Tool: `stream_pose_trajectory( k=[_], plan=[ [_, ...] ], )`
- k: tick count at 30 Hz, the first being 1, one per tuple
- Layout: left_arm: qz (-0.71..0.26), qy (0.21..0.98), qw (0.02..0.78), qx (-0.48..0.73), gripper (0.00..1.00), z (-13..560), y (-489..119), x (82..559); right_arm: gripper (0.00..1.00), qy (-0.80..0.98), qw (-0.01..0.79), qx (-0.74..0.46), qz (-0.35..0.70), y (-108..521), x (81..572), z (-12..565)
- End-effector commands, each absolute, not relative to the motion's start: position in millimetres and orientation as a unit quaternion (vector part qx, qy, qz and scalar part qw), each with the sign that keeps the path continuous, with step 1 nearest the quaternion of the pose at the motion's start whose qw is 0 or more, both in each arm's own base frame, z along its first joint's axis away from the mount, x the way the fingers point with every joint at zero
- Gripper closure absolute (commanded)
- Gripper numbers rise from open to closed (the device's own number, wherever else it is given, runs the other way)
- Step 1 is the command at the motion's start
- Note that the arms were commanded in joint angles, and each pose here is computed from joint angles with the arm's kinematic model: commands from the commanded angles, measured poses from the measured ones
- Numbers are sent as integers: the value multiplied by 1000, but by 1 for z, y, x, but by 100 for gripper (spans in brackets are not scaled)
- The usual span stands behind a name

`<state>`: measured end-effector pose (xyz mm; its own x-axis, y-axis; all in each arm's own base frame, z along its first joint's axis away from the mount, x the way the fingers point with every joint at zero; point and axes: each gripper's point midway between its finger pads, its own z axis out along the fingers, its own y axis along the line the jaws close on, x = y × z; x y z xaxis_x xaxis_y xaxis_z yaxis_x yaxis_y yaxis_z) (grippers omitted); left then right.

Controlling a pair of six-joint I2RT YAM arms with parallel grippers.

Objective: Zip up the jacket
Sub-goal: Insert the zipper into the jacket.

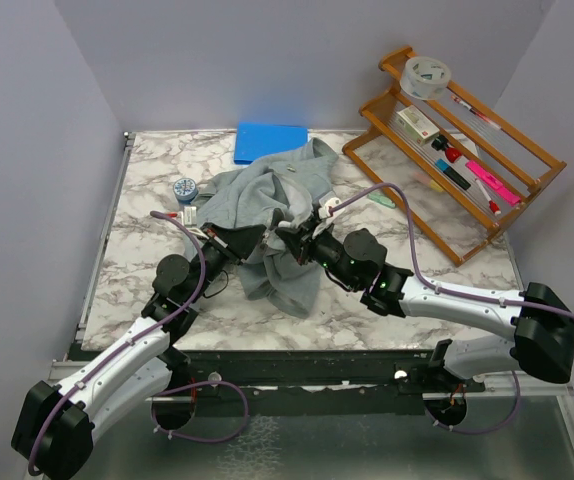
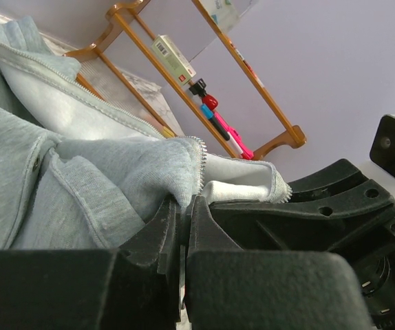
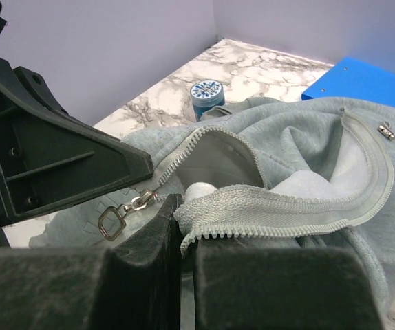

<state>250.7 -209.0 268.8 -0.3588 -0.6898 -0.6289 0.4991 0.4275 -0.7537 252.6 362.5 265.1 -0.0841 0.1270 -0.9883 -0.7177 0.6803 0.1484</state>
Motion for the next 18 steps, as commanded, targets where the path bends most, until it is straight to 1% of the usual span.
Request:
stream_pose_trajectory(
  k=[1,6,13,18],
  plan=[
    [-548,619,559,-62,100,275,-212,244,100,633,669,-184,344,356,256,294],
    [-552,622,552,-61,100,273,-214,243,100,636,669,-172,345,356,259,293],
    [-557,626,543,-65,100,272,-217,244,100,636,655,-167,371,369,257,291],
    [-555,624,545,-78,100,273,-214,247,100,639,652,-128,387,365,259,287]
  ],
)
